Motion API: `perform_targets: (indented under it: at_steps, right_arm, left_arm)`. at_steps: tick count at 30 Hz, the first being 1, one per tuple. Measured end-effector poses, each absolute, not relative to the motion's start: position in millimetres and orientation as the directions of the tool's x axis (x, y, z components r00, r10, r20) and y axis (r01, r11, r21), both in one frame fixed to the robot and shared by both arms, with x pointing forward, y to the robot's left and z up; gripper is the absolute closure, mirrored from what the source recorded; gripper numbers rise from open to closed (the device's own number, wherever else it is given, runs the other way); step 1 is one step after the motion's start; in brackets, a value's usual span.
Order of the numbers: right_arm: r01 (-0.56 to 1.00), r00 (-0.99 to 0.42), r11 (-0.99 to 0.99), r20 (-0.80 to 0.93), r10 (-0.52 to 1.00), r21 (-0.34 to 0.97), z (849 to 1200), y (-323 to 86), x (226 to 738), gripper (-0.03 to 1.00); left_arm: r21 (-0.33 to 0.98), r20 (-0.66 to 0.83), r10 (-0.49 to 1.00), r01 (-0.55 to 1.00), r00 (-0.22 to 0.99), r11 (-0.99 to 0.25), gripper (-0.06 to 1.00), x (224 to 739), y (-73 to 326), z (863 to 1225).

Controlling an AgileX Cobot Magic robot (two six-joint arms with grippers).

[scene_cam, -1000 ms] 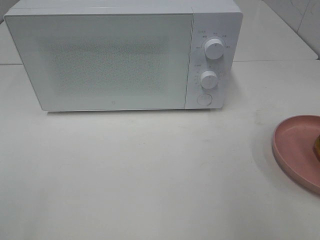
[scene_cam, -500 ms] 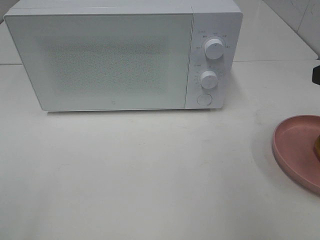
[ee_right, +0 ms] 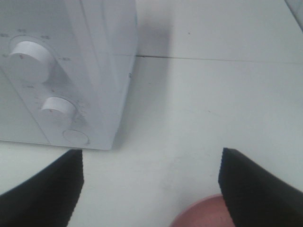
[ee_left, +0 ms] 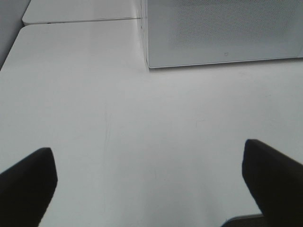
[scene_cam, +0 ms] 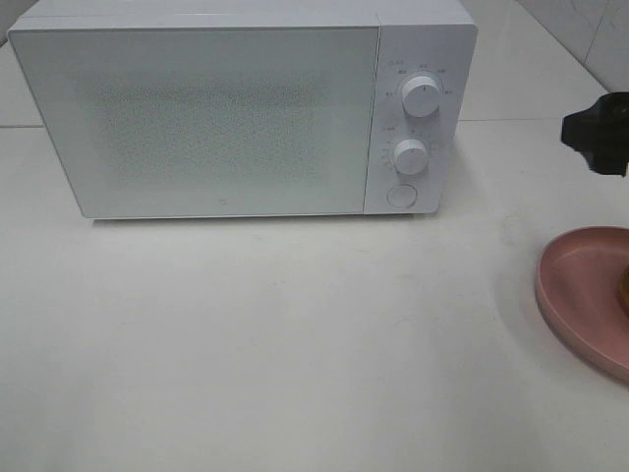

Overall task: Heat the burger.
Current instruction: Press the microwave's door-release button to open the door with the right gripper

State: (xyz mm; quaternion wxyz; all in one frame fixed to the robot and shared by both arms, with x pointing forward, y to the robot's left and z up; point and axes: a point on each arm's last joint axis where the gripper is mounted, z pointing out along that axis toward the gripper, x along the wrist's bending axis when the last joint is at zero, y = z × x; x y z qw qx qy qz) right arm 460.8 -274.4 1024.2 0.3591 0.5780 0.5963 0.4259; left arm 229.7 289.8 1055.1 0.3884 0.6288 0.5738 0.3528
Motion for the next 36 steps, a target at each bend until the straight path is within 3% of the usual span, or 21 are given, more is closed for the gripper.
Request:
perform_targets:
  at_steps: [14,36]
  right_arm:
    - [0.280,-0.231,0.050,0.017,0.973,0.959,991.5,-218.8,478.9,0.20]
    - [0.204,-0.047,0.114,-0.107,0.993,0.972,941.7,-163.6,471.4,0.20]
  left_arm:
    - [0.893,-0.002,0.996,0.447,0.093,-0.040,-0.04,229.7,289.8,1055.1]
    - [0.893,-0.002,0.996,0.447,0.093,-0.040,-0.04,229.7,289.8,1055.1]
